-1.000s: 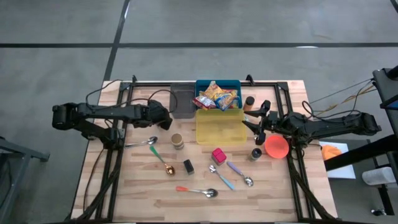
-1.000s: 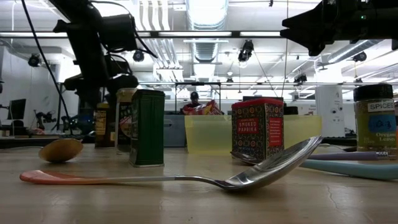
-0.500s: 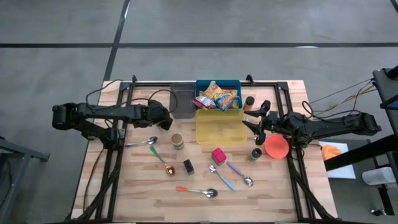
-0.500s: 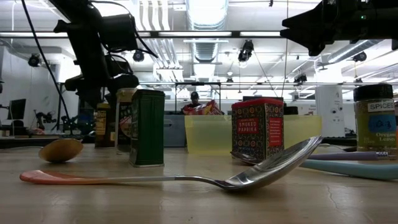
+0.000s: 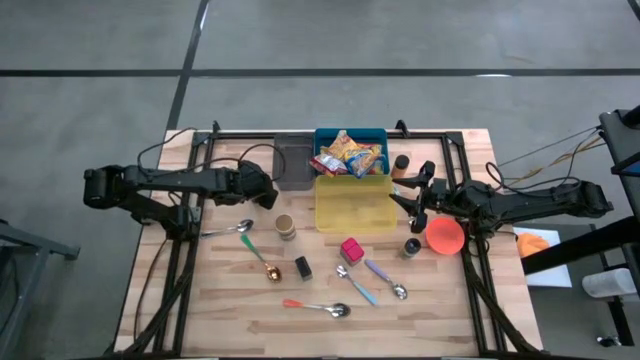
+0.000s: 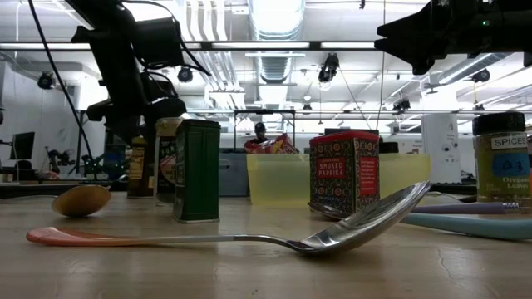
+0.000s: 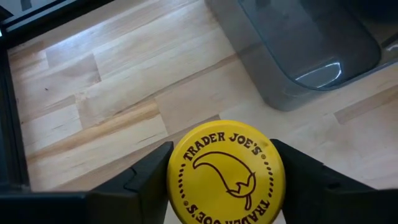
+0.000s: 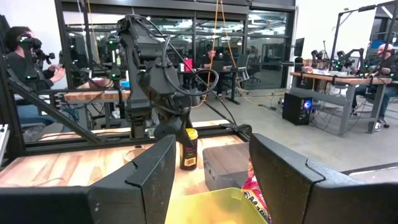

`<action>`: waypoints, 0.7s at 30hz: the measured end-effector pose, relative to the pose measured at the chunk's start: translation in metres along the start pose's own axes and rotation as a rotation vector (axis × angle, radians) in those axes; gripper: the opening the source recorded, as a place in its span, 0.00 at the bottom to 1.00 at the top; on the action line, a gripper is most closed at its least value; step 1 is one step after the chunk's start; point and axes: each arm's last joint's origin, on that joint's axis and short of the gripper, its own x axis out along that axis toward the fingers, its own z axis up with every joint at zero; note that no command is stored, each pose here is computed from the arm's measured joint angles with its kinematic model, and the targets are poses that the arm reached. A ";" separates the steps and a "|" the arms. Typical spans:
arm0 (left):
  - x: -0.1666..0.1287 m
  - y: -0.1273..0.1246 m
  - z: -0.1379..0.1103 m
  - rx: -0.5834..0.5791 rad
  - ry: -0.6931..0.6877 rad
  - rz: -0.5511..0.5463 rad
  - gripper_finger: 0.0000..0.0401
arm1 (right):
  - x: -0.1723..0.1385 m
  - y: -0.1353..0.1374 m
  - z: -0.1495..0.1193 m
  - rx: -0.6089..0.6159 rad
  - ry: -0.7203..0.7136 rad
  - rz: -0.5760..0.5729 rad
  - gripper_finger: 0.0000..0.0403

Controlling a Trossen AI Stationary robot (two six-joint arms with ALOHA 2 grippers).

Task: Pick & Place Food Item
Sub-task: Put the yellow spice bottle into the black bin

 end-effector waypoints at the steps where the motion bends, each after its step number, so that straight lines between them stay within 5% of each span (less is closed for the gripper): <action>1: 0.000 0.000 0.000 0.000 0.000 0.000 0.57 | 0.000 0.000 0.000 0.000 0.000 0.000 0.50; 12: -0.005 0.001 0.003 0.001 -0.006 -0.012 0.56 | 0.000 0.000 0.000 0.000 0.000 0.000 0.50; 21: -0.043 0.010 0.026 -0.017 -0.156 -0.095 0.58 | 0.000 0.000 0.000 0.000 0.000 0.000 0.50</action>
